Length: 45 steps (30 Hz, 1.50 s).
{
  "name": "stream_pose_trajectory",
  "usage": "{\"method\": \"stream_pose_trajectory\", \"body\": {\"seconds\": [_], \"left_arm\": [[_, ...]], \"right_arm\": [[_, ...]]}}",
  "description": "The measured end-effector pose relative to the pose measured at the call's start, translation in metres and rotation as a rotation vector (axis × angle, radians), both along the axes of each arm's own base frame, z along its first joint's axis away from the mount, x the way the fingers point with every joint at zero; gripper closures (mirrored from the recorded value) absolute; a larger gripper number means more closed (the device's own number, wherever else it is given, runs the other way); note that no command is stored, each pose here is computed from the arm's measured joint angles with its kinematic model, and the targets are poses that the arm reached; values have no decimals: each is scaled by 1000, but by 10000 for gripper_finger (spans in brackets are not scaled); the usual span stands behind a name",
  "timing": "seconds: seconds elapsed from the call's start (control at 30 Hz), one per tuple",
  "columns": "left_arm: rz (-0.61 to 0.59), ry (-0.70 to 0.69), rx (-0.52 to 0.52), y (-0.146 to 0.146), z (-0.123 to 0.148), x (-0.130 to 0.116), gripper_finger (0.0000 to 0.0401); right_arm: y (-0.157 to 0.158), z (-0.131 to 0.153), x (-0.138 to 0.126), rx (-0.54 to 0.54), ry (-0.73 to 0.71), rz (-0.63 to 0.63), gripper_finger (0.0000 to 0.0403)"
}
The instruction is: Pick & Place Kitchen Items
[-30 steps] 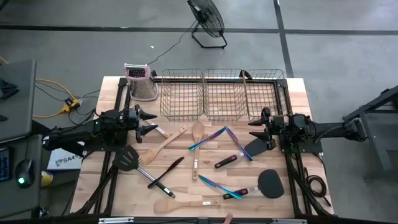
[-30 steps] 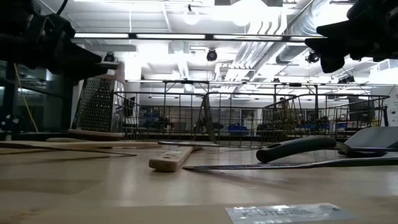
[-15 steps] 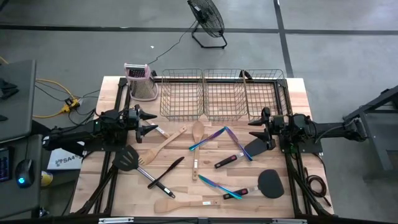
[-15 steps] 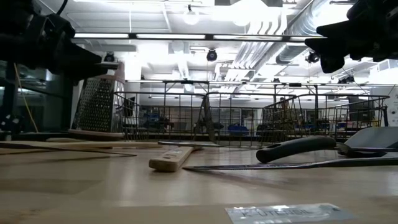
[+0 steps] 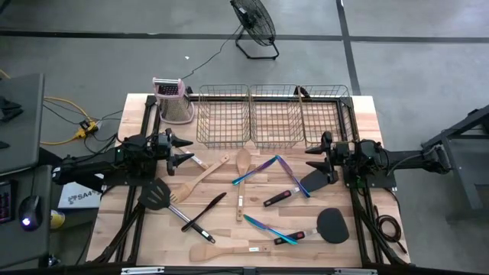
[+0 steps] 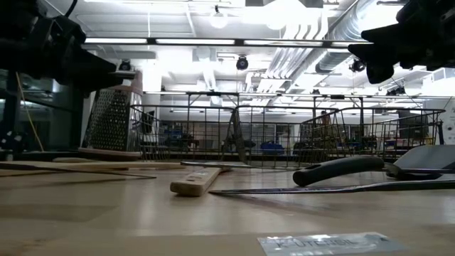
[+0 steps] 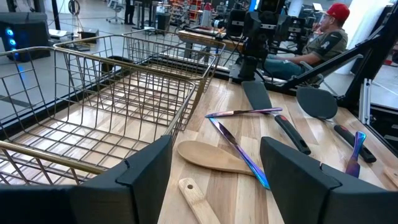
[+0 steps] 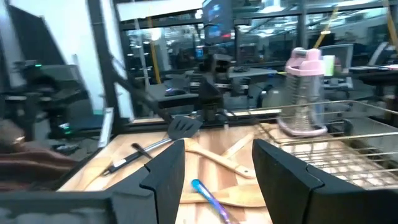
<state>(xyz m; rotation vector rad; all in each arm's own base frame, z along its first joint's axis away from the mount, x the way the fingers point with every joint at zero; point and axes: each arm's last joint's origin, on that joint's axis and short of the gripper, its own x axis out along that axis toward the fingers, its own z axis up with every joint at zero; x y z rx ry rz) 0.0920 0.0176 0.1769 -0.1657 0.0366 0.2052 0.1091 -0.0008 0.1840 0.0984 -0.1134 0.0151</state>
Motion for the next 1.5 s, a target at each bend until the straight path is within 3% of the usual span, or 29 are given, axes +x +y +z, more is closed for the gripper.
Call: {"method": "stream_pose_trajectory", "body": {"seconds": [0.13, 0.33, 0.43, 0.6, 0.9, 1.03, 1.23, 1.5], "left_arm": [[0, 0, 0, 0, 0, 0, 160], [0, 0, 0, 0, 0, 0, 160], [0, 0, 0, 0, 0, 0, 160], [0, 0, 0, 0, 0, 0, 160], [0, 0, 0, 0, 0, 0, 160], [0, 0, 0, 0, 0, 0, 160], [0, -1, 0, 0, 0, 0, 160], [0, 0, 0, 0, 0, 0, 160]], "right_arm": [[-3, 0, 0, 12, 0, -95, 223], [-3, 0, 0, 42, -2, -87, 223], [-4, 1, 0, 182, -25, -106, 223], [-7, 0, -1, 590, -61, -157, 223], [-7, -1, 1, 786, -77, -165, 224], [-8, 1, 5, 806, -49, -178, 232], [-7, 36, 19, 751, -6, -182, 241], [-7, 81, 56, 780, 277, -276, 243]]}}
